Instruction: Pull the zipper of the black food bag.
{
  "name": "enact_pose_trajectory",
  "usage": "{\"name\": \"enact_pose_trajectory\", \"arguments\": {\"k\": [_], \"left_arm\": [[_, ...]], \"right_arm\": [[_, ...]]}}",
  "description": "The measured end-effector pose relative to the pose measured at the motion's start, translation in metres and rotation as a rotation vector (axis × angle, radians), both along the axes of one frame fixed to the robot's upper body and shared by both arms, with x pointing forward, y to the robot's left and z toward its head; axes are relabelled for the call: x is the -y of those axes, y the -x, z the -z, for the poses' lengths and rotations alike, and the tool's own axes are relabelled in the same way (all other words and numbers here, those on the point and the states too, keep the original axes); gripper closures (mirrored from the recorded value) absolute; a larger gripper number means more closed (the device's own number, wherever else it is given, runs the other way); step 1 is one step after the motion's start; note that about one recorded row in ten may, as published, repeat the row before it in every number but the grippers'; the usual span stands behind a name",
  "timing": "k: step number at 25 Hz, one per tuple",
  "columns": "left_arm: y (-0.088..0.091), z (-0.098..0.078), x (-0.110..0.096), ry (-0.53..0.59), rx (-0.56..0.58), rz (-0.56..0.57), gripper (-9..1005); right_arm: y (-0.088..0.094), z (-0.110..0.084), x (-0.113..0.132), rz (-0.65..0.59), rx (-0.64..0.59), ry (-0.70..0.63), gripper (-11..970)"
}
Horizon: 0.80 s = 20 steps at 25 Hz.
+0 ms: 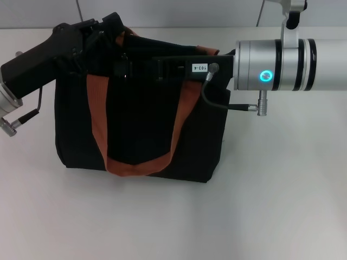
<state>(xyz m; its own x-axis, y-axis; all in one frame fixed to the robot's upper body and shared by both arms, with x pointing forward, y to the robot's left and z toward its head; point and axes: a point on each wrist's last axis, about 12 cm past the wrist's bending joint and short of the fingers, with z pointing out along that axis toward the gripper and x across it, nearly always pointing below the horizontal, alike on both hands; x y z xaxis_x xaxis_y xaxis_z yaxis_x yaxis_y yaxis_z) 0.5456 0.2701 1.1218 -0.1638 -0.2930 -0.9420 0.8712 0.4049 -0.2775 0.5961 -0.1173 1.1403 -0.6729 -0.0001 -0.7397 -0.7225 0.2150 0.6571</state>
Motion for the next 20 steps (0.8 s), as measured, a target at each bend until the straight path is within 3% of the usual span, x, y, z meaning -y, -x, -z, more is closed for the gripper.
{"name": "enact_pose_trajectory", "arguments": {"k": [6,13,20], "left_arm": [[-0.0005,0.0003,0.0003,-0.001,-0.002,-0.004,972],[-0.0012,0.0008,-0.0002,-0.004,-0.005,-0.012,971],[0.0003,0.0036,-0.0062,-0.015,-0.003,-0.044,971]], "right_arm": [[0.0002,-0.0002,0.0,-0.003,-0.002,-0.003,731],[0.0003,-0.0005,0.0025,-0.004,-0.004,-0.003,961],[0.0005,-0.0031,0.0047,-0.012,-0.028,-0.008,961]]}}
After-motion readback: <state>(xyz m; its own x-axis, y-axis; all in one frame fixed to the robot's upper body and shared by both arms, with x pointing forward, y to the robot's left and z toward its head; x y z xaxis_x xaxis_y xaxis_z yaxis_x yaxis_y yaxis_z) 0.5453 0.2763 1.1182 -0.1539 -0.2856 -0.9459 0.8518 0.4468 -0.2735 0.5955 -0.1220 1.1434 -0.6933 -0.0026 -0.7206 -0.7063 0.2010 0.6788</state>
